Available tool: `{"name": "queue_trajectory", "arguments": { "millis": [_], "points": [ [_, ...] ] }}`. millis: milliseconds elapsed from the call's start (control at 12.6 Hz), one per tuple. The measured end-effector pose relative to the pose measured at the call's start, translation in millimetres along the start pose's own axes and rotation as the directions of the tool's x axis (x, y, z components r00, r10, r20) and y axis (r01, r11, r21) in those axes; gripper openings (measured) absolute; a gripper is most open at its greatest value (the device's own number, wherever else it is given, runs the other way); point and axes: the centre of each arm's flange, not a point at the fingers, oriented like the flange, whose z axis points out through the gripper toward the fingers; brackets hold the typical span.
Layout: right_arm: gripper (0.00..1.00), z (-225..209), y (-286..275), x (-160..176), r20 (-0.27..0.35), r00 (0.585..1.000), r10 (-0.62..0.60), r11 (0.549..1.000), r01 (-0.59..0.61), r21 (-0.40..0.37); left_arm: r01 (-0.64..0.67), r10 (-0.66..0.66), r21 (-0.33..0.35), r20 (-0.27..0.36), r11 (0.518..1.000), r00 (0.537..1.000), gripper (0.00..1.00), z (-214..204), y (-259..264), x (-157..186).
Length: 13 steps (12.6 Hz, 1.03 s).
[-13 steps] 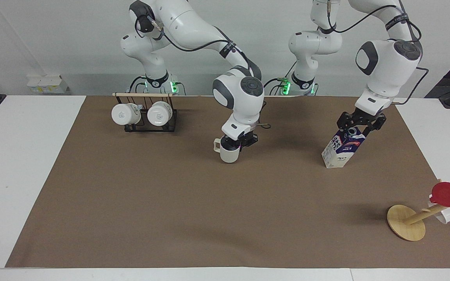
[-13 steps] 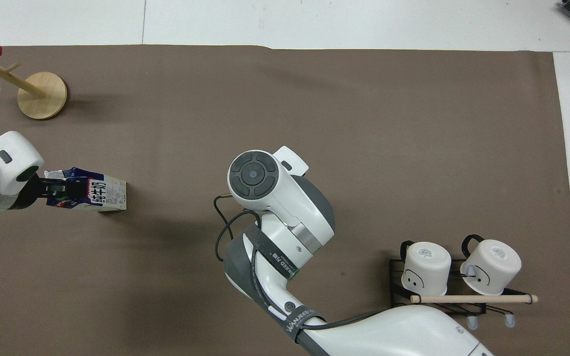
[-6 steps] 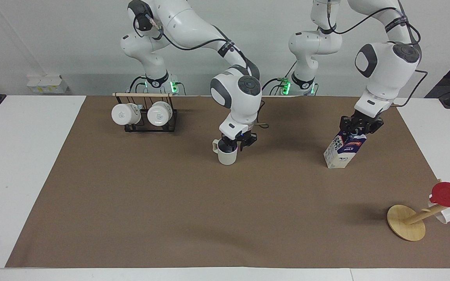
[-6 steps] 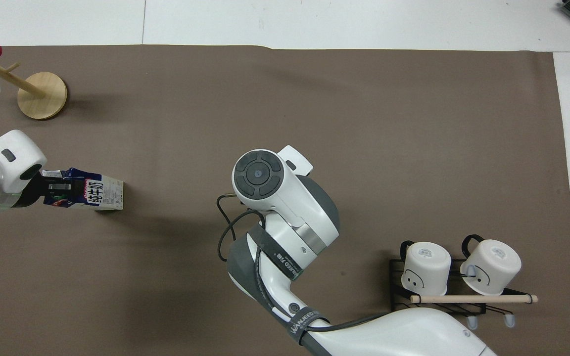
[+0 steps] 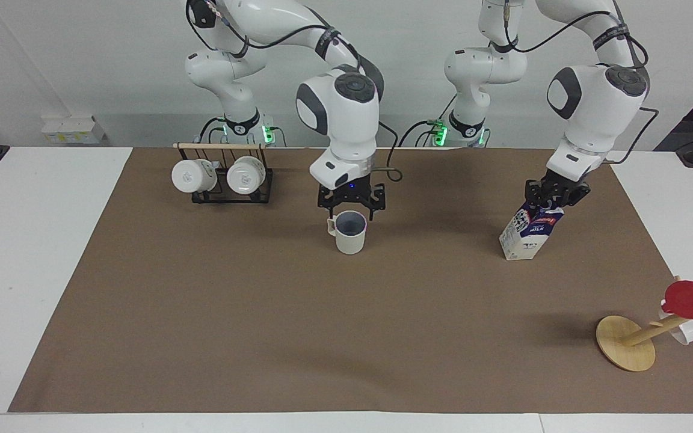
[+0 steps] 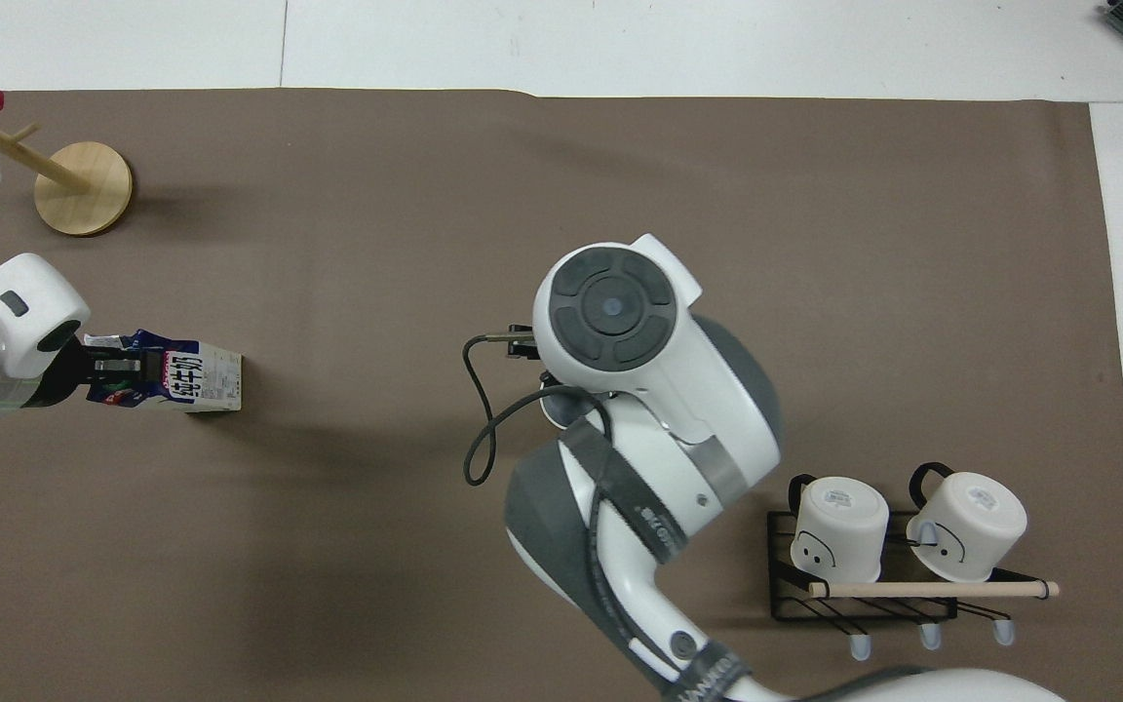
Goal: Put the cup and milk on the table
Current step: 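Carry the mug to the table centre and set it down with the right gripper, then move the carton beside the mug with the left gripper while the right gripper withdraws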
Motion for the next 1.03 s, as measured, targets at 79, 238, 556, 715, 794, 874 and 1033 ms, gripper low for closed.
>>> {"name": "queue_trajectory", "arguments": {
  "millis": [79,238,556,715,794,874,1033],
  "points": [
    [1.00,-23,25,7,-0.006,0.999,0.034,0.999,-0.034,-0.005,0.020,-0.020,-0.003,-0.009,1.000,1.000,0.46,-7,5,4],
    [1.00,-64,78,25,-0.042,0.996,0.083,0.997,-0.083,0.003,0.058,-0.058,-0.018,-0.018,0.998,0.998,0.46,-27,38,12],
    [1.00,-116,206,58,-0.078,0.988,0.135,0.991,-0.136,-0.005,0.121,-0.122,-0.059,-0.029,0.991,0.992,0.47,-46,160,6],
    [1.00,-132,255,67,-0.074,0.987,0.141,0.990,-0.141,0.015,0.109,-0.111,-0.072,-0.018,0.991,0.994,0.46,-46,212,-9],
    [1.00,-139,273,70,-0.068,0.989,0.133,0.991,-0.133,0.011,0.101,-0.102,-0.076,-0.013,0.992,0.995,0.46,-45,233,-17],
    [1.00,-144,288,72,-0.058,0.991,0.116,0.993,-0.116,0.003,0.098,-0.099,-0.079,-0.008,0.992,0.995,0.46,-44,249,-23],
    [1.00,-153,311,69,-0.018,0.997,0.080,0.997,-0.081,-0.015,0.092,-0.092,-0.078,0.004,0.993,0.996,0.46,-35,273,-31]
  ]
}}
